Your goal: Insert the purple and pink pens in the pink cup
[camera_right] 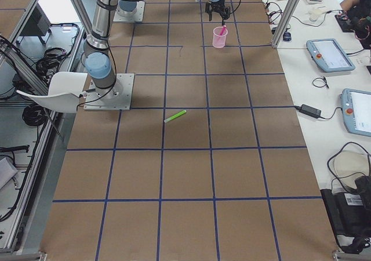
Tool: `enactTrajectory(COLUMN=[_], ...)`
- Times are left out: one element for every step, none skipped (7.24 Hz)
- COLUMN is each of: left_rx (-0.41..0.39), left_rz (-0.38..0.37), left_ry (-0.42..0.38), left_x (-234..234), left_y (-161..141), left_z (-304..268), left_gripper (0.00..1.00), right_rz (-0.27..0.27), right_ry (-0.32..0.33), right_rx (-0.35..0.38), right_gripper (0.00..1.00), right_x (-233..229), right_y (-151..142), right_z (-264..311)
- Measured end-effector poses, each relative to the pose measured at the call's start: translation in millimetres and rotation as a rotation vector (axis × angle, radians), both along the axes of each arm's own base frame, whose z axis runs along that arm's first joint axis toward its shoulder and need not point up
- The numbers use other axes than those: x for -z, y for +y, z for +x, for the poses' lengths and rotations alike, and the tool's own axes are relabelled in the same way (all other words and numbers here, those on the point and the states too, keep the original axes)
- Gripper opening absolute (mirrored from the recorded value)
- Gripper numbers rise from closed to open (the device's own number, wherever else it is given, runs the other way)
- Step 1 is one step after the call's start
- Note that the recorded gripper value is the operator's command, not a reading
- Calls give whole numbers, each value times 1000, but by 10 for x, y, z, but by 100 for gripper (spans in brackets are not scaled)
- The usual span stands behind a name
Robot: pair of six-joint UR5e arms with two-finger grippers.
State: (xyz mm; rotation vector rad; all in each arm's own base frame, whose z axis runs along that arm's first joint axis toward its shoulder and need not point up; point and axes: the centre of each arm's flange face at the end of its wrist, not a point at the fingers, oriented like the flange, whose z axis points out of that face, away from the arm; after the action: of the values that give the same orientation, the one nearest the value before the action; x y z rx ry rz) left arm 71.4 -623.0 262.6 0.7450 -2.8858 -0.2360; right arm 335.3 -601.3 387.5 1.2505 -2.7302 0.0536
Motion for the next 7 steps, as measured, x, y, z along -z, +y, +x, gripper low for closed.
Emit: enactTrajectory(left_rx=[16, 47, 70, 91, 135, 195, 262], left_rz=[-18, -44, -79, -118, -159, -215, -286], left_ry=[-7, -19, -39, -56, -66, -79, -114], left_x=[-111, -259, -444, -623, -774, -912, -1010], left_y=[-2, -21, -58, -114, -176, -214, -215], left_z=[-129, -422, -806, -1200, -1605, -2038, -2471], left_gripper=[0, 1, 1, 1, 1, 1, 1], right_rz=[-27, -36, -43, -49, -50, -54, -59], right_ry=[-13, -38, -78, -107, -120, -128, -134], right_rx=[71, 191, 347, 482, 582, 659, 700], right_gripper=[100, 100, 100, 100, 100, 100, 100], right_x=[-408, -799, -1100, -1289, -1345, -1334, -1336], right_y=[51, 209, 417, 660, 939, 1184, 1314], right_z=[-413, -834, -1167, -1433, -1635, -1771, -1835])
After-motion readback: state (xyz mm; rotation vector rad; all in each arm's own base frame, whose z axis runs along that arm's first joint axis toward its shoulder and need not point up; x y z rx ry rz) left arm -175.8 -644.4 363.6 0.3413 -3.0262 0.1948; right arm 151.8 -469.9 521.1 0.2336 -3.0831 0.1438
